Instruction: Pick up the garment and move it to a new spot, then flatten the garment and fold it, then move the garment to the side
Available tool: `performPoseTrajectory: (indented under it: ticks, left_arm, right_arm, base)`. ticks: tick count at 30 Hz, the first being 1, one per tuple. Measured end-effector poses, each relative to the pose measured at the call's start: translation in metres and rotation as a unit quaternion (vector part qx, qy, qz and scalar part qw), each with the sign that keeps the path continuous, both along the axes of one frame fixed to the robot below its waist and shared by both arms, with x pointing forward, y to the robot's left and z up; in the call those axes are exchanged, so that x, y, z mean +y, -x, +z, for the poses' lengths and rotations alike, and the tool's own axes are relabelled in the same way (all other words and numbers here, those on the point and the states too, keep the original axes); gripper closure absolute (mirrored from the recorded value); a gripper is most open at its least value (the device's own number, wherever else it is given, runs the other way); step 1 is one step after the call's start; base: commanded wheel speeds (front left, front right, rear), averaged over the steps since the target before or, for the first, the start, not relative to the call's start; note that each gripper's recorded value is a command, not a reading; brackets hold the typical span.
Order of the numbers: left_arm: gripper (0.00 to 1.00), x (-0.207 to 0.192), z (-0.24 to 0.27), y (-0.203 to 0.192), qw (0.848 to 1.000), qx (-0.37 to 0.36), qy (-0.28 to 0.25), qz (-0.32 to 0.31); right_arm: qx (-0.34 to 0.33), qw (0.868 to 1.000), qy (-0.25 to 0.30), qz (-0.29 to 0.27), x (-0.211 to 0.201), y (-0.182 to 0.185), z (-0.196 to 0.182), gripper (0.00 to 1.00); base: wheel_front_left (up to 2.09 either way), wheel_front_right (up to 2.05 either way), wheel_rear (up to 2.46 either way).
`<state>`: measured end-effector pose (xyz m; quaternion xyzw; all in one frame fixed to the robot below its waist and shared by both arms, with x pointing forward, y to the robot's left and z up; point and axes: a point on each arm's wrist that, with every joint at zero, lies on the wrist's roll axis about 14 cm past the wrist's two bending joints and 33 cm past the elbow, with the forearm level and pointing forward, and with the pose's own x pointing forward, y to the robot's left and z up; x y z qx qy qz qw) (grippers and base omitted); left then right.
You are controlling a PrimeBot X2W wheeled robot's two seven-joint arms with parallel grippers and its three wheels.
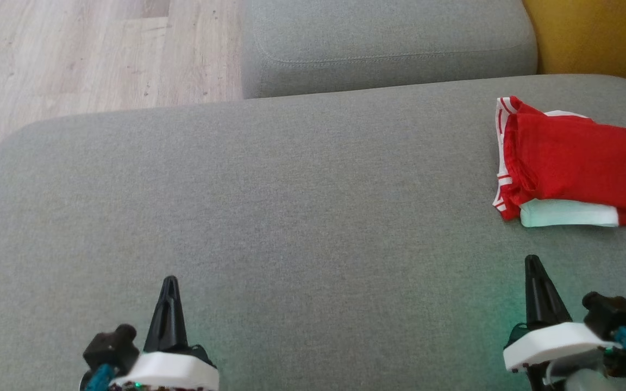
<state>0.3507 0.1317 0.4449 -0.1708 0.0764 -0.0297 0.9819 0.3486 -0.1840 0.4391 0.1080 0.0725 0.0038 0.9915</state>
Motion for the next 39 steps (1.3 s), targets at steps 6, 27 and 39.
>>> performPoseTrajectory:
  ticks: [6,27,39]
  left_arm:
    - [1.00,0.003,0.000,-0.002,1.000,0.008,0.028,0.008]
    - [1.00,0.017,-0.004,-0.004,0.990,0.036,0.130,0.044]
    - [1.00,0.023,-0.003,-0.006,0.979,0.045,0.189,0.059]
  right_arm:
    - [0.003,0.999,-0.032,-0.012,-0.002,-0.001,0.000,1.00]
    - [0.009,0.988,-0.144,-0.051,-0.011,-0.003,0.002,1.00]
    - [0.012,0.975,-0.208,-0.070,-0.015,-0.004,0.003,1.00]
  base:
    - [0.00,0.00,0.00]
    - [0.00,0.00,0.00]
    - [0.00,0.00,0.00]
